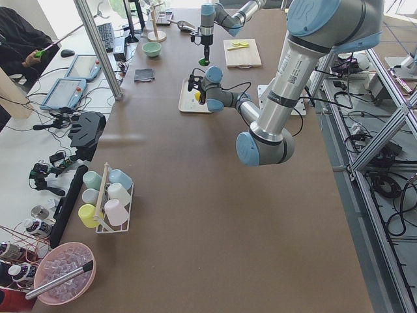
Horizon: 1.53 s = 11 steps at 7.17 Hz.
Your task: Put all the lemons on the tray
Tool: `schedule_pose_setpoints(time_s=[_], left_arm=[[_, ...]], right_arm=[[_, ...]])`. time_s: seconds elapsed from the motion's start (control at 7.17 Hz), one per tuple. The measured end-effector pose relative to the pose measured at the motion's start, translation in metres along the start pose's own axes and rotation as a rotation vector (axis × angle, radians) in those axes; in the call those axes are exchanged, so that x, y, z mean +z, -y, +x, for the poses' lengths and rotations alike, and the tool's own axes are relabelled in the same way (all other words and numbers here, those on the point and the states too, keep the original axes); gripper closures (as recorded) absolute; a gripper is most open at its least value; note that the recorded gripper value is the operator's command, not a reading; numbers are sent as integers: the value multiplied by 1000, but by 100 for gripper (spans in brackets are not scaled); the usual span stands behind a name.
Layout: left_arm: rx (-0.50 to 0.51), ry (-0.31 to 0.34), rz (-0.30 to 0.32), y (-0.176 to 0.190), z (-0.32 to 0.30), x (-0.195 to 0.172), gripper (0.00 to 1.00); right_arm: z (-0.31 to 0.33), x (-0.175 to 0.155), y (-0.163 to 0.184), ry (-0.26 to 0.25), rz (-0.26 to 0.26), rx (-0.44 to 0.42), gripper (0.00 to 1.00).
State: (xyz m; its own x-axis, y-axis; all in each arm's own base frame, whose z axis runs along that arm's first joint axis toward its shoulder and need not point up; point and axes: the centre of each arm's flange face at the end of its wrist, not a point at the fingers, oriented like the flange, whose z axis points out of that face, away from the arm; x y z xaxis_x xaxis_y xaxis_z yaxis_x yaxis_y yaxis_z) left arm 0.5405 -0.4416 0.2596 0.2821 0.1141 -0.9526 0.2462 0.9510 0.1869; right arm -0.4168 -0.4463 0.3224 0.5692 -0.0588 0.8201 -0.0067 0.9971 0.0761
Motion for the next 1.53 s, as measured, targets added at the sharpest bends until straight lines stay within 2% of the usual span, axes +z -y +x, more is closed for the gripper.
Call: schedule_pose_setpoints(time_s=[0.42,0.84,1.12,1.26,1.53], left_arm=[[29,29,52,7,-4,9,2],[90,-6,28,49,-15,-34,2],[86,-22,1,88,-35,-87,2],[91,-14,-4,107,-43,-115,2],[131,31,-10,128,-54,-148,2]], right_arm=[[-36,17,-8,6,11,6,100],[-66,41,13,-8,23,18,100],[-71,69,29,-31,44,20,37],[-72,80,34,-30,48,23,1],[-80,82,38,-4,49,51,0]])
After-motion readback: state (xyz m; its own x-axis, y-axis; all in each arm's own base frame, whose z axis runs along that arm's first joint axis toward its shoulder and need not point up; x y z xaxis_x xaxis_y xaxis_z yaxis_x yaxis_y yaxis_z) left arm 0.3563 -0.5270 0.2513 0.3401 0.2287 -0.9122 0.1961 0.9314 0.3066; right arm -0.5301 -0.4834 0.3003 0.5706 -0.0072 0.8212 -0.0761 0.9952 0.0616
